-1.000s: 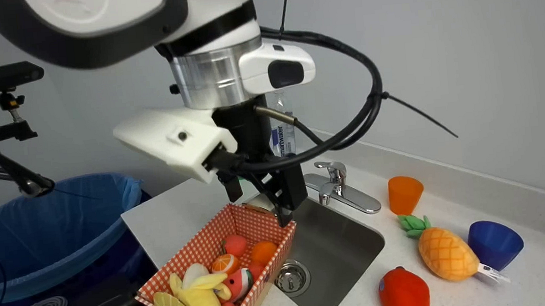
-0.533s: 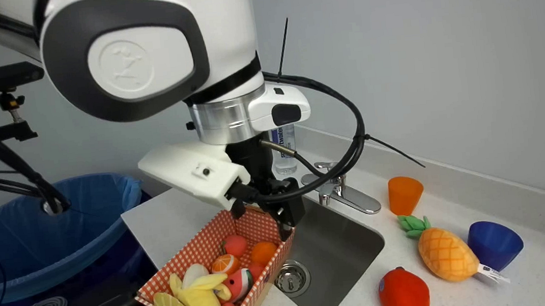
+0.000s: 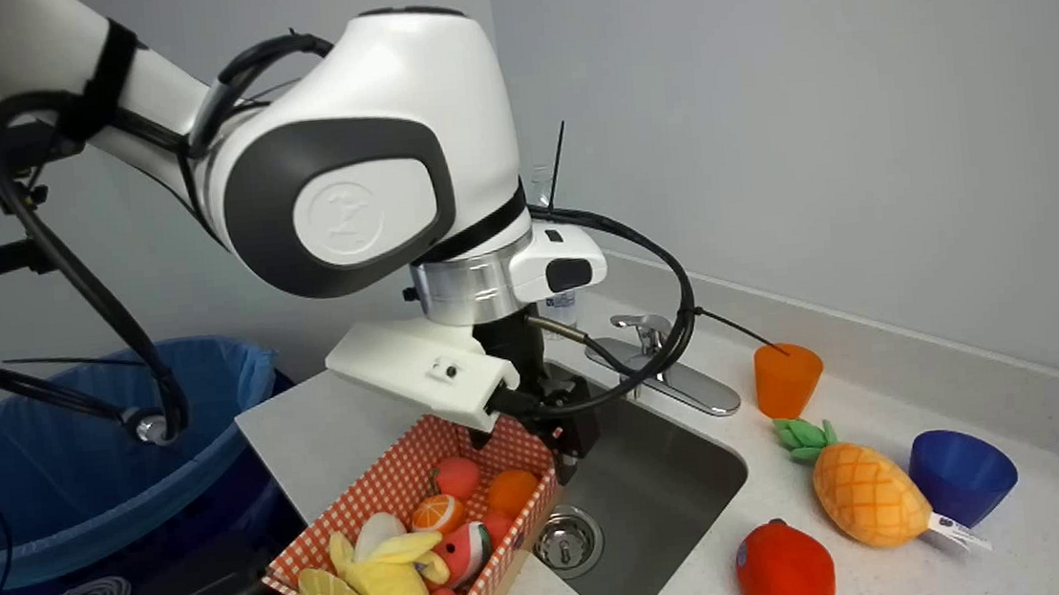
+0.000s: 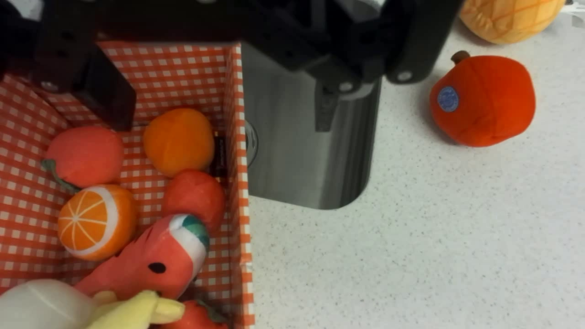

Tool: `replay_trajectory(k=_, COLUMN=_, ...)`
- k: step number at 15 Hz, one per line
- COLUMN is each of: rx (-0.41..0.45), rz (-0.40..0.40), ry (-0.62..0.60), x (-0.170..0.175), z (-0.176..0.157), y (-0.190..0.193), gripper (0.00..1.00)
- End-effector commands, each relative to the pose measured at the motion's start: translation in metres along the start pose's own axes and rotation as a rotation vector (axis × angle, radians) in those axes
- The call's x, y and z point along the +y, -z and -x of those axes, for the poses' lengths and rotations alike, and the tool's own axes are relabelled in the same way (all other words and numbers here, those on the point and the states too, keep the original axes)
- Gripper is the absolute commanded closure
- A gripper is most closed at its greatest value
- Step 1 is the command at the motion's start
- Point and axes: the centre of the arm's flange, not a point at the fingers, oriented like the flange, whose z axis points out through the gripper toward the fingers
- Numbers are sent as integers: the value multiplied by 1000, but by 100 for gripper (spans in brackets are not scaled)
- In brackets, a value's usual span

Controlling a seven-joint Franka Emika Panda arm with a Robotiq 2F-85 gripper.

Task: Move the box to the right

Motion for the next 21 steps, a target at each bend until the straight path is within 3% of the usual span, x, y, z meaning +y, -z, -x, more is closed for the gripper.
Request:
replay_trajectory(k=1, rx=-15, rz=14, ry=-7, x=-2, z=-23, y=-22, gripper=0)
replay_trajectory(k=11, rx=-102, rz=30, ry=-49, x=4, z=-28, y=-62, gripper=0)
replay_trajectory(k=12, rx=-102, rz=26, ry=-58, x=7, z=-27, y=-63, gripper=25)
replay_trajectory(k=14, rx=-104, rz=22, ry=-75, x=12, z=-23, y=-64, gripper=32)
replay_trajectory(k=21, rx=-88, rz=8, ry=-158, x=43, z=3, y=-55, gripper=87)
